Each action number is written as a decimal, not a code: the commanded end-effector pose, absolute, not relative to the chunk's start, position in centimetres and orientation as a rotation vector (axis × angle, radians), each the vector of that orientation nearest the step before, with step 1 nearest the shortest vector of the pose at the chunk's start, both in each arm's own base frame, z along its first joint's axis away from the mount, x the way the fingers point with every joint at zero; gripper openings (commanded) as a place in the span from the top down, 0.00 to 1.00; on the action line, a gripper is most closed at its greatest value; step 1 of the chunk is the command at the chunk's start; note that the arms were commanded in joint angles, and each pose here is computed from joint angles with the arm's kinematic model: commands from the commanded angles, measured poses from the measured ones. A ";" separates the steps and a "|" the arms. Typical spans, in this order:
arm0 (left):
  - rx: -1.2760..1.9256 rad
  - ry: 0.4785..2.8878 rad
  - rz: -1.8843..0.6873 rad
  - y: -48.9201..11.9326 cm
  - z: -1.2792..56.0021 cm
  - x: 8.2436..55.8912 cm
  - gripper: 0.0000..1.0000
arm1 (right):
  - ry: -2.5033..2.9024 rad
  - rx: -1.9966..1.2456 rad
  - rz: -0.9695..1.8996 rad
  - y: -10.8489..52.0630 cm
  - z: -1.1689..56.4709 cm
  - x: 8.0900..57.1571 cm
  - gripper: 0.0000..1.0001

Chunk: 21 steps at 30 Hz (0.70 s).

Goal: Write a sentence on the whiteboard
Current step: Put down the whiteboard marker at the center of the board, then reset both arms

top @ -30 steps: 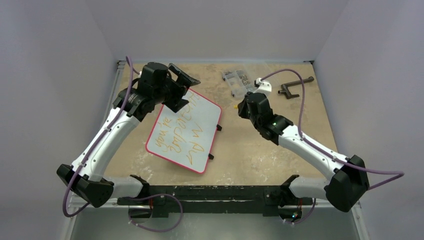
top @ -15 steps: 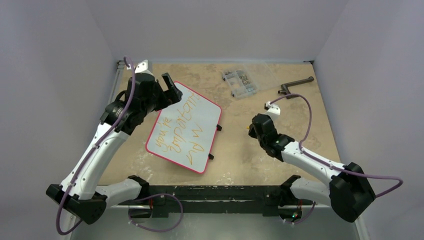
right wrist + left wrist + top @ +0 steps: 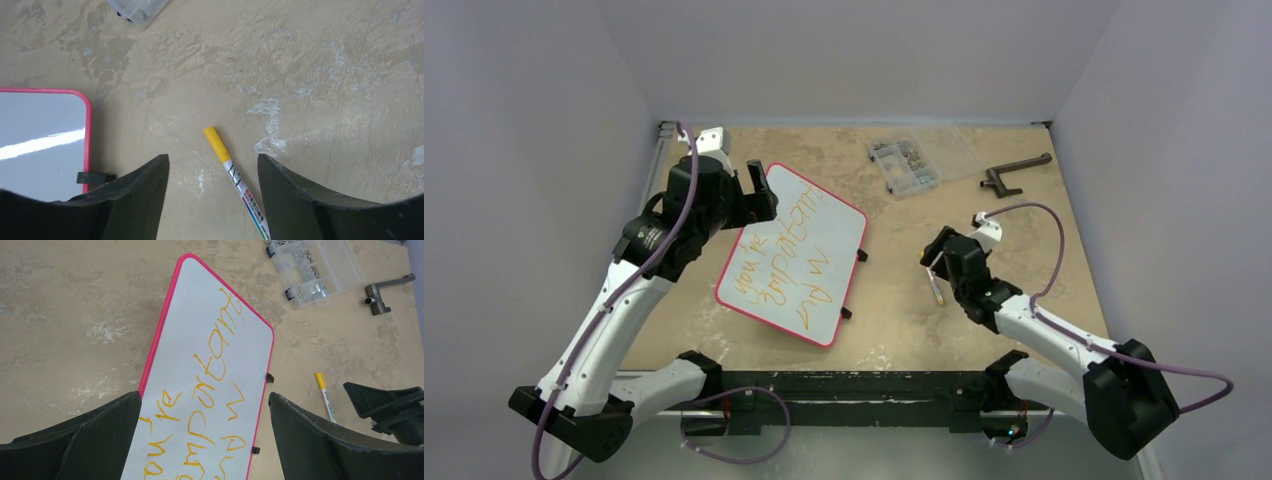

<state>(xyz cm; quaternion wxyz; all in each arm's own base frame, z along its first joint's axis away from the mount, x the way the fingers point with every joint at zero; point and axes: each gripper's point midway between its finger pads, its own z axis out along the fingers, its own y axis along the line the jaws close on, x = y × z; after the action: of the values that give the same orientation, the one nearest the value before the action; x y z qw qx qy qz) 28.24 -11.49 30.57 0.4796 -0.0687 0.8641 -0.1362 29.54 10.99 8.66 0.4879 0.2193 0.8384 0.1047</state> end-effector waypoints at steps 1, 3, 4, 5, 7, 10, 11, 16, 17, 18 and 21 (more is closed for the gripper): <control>-0.120 2.086 -0.283 -10.4 31.6 27.7 0.00 | 1.963 0.594 0.282 10.3 10.5 29.6 0.31; -0.116 2.089 -0.269 -10.1 31.6 27.4 0.00 | 1.949 0.601 0.298 10.2 11.2 29.4 0.15; -0.110 2.091 -0.262 -10.0 31.6 27.3 0.00 | 1.947 0.606 0.301 10.1 11.5 29.2 0.04; -0.107 2.094 -0.255 -9.8 31.5 27.2 0.00 | 1.946 0.604 0.302 10.1 11.9 29.1 0.01; -0.095 2.095 -0.239 -9.5 31.5 27.0 0.00 | 1.930 0.579 0.313 10.1 13.1 29.2 0.01; -0.084 2.102 -0.195 -8.8 31.1 26.7 0.00 | 1.921 0.504 0.313 10.5 15.4 29.5 0.01; -0.083 2.103 -0.179 -8.5 31.0 26.6 0.00 | 1.921 0.473 0.312 10.7 16.2 29.6 0.01; -0.054 2.073 -0.152 -7.7 31.1 25.9 0.00 | 1.818 0.307 0.417 12.2 22.7 29.6 0.01; -0.046 2.059 -0.151 -7.6 31.2 25.8 0.00 | 1.777 0.280 0.447 12.4 24.3 29.4 0.01; -0.040 2.044 -0.151 -7.5 31.5 25.6 0.00 | 1.735 0.257 0.477 12.5 25.9 29.1 0.01; -0.032 2.008 -0.129 -6.8 32.3 25.3 0.00 | 1.601 0.217 0.544 12.4 30.6 28.0 0.01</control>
<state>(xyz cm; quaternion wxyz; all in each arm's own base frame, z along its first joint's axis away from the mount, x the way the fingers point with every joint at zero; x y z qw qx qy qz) 25.34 -8.10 30.50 0.4971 -0.0217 0.8643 -0.0742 28.99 12.11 23.10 0.5898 0.1411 0.7709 0.1945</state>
